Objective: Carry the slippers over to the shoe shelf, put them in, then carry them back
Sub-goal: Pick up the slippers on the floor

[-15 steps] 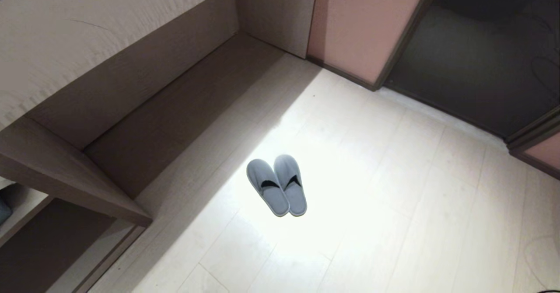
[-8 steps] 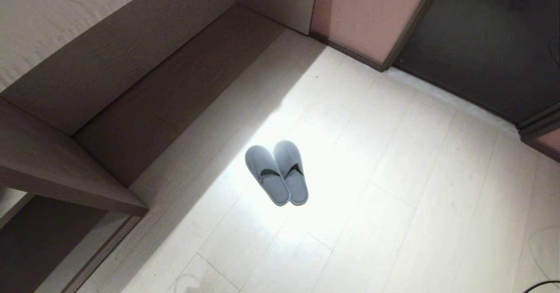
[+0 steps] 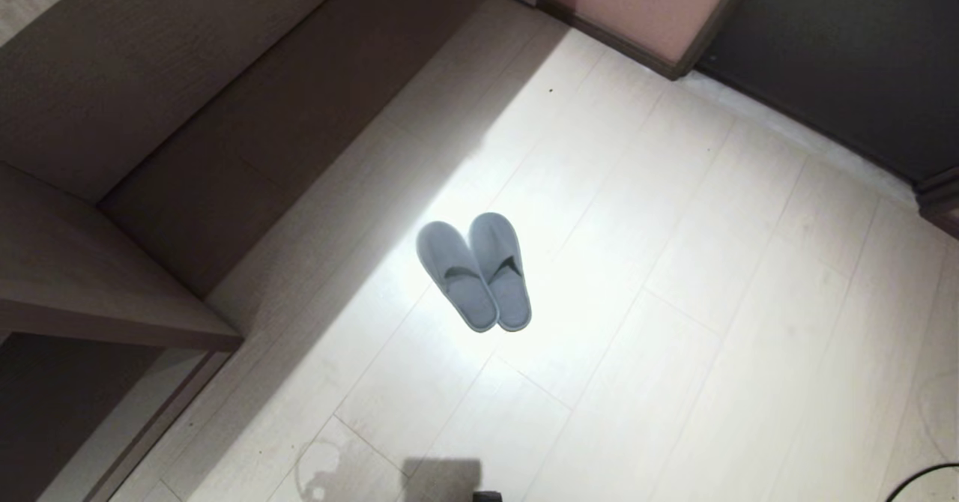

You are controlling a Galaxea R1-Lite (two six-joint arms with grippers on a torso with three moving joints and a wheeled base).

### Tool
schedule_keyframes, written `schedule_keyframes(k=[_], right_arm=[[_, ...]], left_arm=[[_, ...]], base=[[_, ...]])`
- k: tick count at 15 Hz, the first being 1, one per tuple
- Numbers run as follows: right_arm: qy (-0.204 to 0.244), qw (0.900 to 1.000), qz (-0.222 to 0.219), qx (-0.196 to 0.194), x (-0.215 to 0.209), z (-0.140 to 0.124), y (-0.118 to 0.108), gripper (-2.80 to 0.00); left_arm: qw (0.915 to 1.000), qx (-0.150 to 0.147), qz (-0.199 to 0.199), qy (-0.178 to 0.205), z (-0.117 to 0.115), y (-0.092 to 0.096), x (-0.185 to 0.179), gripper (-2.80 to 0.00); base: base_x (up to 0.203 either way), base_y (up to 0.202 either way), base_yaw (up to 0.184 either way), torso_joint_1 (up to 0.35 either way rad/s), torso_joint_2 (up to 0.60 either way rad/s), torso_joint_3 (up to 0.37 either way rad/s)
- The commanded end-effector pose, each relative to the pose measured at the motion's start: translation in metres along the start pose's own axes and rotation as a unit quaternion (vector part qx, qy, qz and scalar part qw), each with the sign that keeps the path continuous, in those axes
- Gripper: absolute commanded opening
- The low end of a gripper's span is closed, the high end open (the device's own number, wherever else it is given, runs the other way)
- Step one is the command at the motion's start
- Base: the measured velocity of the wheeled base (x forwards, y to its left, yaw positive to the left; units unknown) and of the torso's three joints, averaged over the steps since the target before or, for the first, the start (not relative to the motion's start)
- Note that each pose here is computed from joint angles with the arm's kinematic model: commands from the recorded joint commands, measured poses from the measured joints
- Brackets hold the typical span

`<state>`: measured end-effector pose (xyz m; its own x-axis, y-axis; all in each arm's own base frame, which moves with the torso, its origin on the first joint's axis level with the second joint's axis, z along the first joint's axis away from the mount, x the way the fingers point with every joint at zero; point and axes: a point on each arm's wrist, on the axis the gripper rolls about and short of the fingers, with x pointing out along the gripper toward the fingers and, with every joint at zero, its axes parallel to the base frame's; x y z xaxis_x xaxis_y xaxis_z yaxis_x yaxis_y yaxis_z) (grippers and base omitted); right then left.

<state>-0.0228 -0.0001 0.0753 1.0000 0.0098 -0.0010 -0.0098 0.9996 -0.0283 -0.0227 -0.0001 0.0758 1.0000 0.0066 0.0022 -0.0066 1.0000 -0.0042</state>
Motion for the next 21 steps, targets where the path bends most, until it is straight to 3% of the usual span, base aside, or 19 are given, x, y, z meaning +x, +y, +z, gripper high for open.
schedule_keyframes(k=[1, 21], right_arm=[[0.0, 1.0, 0.0, 0.0, 0.0, 0.0, 0.0, -2.8], [0.0, 1.0, 0.0, -0.001, 0.0, 0.0, 0.0, -2.8]], left_arm=[[1.0, 0.0, 0.0, 0.0, 0.0, 0.0, 0.0001, -2.8], [1.0, 0.0, 0.0, 0.0, 0.0, 0.0, 0.0001, -2.8]], base=[[0.0, 0.0, 0.0, 0.002, 0.0, -0.198], [0.0, 0.0, 0.0, 0.003, 0.0, -0.197]])
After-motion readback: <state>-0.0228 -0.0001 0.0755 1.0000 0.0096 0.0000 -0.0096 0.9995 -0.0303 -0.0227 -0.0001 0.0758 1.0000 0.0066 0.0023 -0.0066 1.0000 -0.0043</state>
